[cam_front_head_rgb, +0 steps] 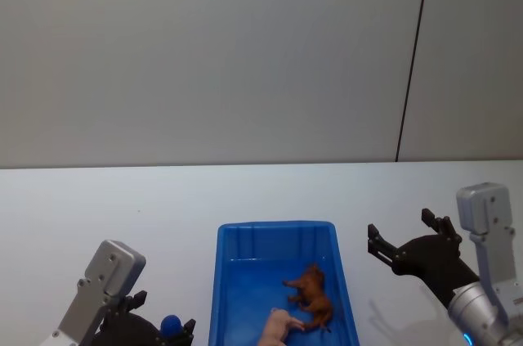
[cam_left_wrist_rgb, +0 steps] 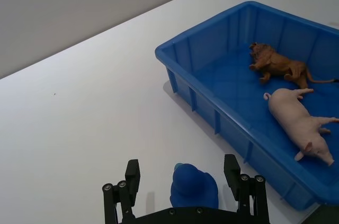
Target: Pick up the two dolls from the table and place them into the box.
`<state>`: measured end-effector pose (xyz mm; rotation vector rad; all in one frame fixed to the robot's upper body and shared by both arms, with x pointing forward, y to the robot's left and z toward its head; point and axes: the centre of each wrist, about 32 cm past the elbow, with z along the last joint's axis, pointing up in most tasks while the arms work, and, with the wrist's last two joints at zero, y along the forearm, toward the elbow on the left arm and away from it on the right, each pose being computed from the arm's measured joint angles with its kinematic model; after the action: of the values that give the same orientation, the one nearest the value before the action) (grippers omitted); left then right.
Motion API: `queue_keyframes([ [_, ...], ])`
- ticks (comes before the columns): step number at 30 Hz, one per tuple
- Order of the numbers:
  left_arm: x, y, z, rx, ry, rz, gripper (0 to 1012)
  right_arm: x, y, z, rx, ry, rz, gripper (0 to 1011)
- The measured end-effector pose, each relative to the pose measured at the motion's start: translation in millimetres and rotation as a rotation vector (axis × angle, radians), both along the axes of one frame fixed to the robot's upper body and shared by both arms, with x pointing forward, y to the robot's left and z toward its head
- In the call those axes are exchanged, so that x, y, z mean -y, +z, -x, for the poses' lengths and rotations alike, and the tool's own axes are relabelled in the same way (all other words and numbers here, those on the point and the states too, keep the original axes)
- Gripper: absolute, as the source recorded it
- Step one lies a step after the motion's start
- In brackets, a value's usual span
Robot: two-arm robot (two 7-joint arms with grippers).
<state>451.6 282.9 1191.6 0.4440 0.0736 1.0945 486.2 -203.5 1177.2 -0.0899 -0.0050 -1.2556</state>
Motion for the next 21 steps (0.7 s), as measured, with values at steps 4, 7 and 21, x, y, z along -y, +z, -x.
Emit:
queue_keyframes([
  [4,-2.1,-2.5,-2.7,-0.009,-0.008,-0.003,1001,0.0,0.0,0.0,0.000,0.000,0.000,1001],
  [7,-3.5,-4.4,-5.4,-0.012,-0.014,-0.003,1001,0.0,0.0,0.0,0.000,0.000,0.000,1001],
  [21,-7.4,-14.0,-17.9,-0.039,-0.048,0.000,834,0.0,0.0,0.0,0.000,0.000,0.000,1001],
])
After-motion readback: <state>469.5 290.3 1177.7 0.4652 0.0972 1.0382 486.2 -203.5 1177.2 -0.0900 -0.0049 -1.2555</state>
